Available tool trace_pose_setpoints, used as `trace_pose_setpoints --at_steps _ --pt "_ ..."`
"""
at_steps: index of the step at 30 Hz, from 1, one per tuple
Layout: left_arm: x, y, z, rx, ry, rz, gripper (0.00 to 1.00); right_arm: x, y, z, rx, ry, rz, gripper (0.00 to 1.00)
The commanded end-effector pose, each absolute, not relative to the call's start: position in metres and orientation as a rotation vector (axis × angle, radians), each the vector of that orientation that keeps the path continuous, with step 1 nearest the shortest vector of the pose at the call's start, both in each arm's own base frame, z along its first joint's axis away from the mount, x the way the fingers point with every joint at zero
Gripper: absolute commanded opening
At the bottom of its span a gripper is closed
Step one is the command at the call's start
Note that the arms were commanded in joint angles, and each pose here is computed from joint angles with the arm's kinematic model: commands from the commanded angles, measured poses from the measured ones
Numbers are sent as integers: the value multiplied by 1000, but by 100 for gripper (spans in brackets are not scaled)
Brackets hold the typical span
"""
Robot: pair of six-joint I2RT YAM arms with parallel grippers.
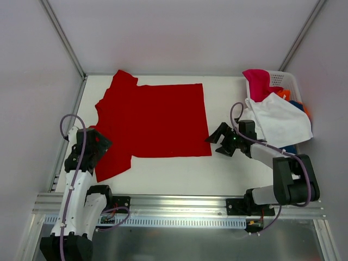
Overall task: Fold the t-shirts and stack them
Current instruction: Flatten the tshirt out
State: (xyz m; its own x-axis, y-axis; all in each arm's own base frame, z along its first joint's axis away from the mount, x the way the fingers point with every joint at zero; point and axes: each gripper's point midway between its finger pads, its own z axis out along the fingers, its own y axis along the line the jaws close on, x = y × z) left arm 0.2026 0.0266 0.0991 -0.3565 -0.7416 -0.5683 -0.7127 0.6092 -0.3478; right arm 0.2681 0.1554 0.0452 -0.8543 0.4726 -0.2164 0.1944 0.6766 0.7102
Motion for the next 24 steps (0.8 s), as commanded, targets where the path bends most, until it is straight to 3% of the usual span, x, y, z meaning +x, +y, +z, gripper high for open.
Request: trace_pose_setpoints --at_steps 1,6,13,17,24 --pt "211 45 137 -920 2175 77 90 292 162 50 482 2453 1068 99" --pt "214 58 126 -941 2318 8 92 290 178 39 497 2463 1227 100" --pt "222 23 87 -1154 2437 -459 98 284 176 21 525 2510 1234 99" --pt "223 9 91 -1259 2315 -659 98 286 176 23 522 2497 1231 100" --pt "209 9 54 -1552 2129 -601 90 291 176 28 526 2479 1222 99"
